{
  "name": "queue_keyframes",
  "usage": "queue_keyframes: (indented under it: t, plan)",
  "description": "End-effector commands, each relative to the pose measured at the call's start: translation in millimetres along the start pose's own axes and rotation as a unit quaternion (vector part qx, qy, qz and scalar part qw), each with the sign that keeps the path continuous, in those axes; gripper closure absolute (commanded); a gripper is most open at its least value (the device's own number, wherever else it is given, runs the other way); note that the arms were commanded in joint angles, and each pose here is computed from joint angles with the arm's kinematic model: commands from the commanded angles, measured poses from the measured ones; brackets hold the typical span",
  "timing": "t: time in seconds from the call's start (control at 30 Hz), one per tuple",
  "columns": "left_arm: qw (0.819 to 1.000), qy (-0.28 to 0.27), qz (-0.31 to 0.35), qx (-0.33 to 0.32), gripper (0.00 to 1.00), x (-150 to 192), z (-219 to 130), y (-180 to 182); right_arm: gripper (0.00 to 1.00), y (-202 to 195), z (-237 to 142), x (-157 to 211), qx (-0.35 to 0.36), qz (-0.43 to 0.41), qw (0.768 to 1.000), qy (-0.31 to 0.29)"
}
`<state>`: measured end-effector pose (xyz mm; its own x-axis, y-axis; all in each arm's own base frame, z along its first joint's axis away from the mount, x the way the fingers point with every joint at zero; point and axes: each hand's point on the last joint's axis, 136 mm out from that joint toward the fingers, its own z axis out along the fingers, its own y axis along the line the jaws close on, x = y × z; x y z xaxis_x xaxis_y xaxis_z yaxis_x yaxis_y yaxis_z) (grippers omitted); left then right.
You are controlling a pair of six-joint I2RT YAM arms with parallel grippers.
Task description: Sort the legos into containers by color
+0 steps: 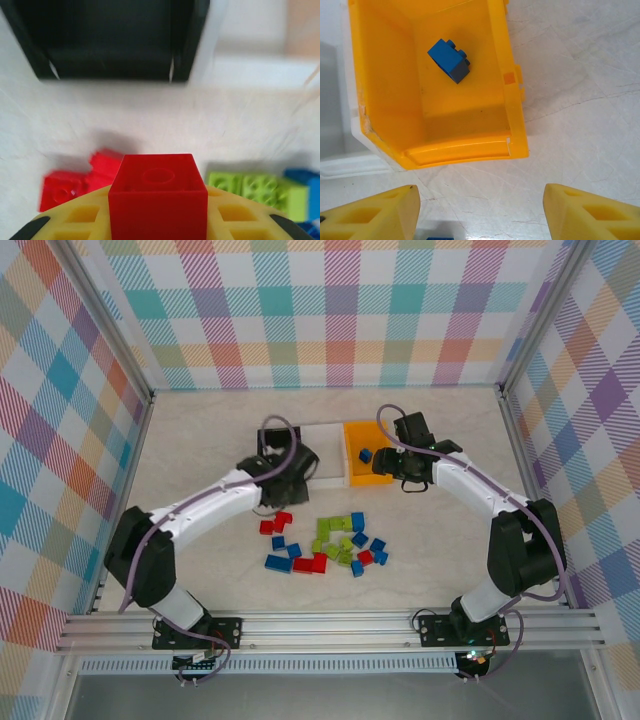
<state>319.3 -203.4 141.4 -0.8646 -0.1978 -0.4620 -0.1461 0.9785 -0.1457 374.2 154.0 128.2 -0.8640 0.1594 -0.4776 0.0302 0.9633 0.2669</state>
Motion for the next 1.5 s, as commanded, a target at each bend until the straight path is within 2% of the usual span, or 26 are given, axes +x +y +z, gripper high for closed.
queue_keyframes:
  t: [0.0,0.27,0.57,0.67,0.73,0.87,1.0,1.07,1.13,1.23,1.33,1.47]
  plan:
    - [0.998,-0.042,-0.020,-0.033,0.71,-48.2,-13.6,25.0,0.34,1.1,-5.1,-3.5,-0.008,0.011,1.000,-0.011]
    - [0.995,-0.039,-0.023,-0.083,0.72,-102.8,36.9,33.8,0.34,0.2,-5.1,-3.2,-0.006,0.016,1.000,-0.009]
    - [0.992,-0.012,0.002,-0.123,0.71,-126.7,85.2,24.4,0.32,0.2,-18.2,10.2,-0.020,0.016,1.000,0.001]
    - [0.992,-0.009,0.002,-0.129,0.59,-131.9,91.8,27.8,0.30,0.4,-22.2,22.9,-0.030,0.015,0.999,0.019]
    - [0.992,-0.007,-0.002,-0.125,0.42,-134.2,92.9,27.4,0.28,-0.3,-24.2,31.3,-0.036,0.016,0.999,0.027]
    - [0.994,-0.021,-0.012,-0.104,0.30,-142.0,80.3,21.1,0.28,-0.2,-28.7,48.8,-0.050,0.011,0.998,0.048]
    - [0.997,-0.046,-0.037,-0.053,0.22,-146.5,43.9,8.6,0.29,4.8,-35.4,73.2,-0.068,-0.006,0.994,0.083]
    - [0.997,-0.063,-0.046,-0.014,0.17,-143.8,19.2,-1.3,0.29,3.1,-37.7,90.7,-0.062,-0.012,0.993,0.103]
    - [0.996,-0.072,-0.047,0.023,0.00,-129.4,-3.2,-10.2,0.29,-3.7,-40.5,113.5,-0.044,-0.014,0.991,0.128]
    - [0.995,-0.073,-0.034,0.059,0.00,-96.5,-27.5,-18.8,0.33,-14.9,-43.4,146.1,-0.024,-0.016,0.987,0.158]
    - [0.994,-0.061,-0.027,0.081,0.00,-58.2,-37.4,-16.8,0.35,-20.8,-47.5,173.2,-0.016,-0.024,0.982,0.188]
    - [0.996,-0.030,-0.036,0.081,0.00,-14.7,-31.2,2.8,0.38,-14.3,-47.5,200.5,-0.035,-0.042,0.973,0.226]
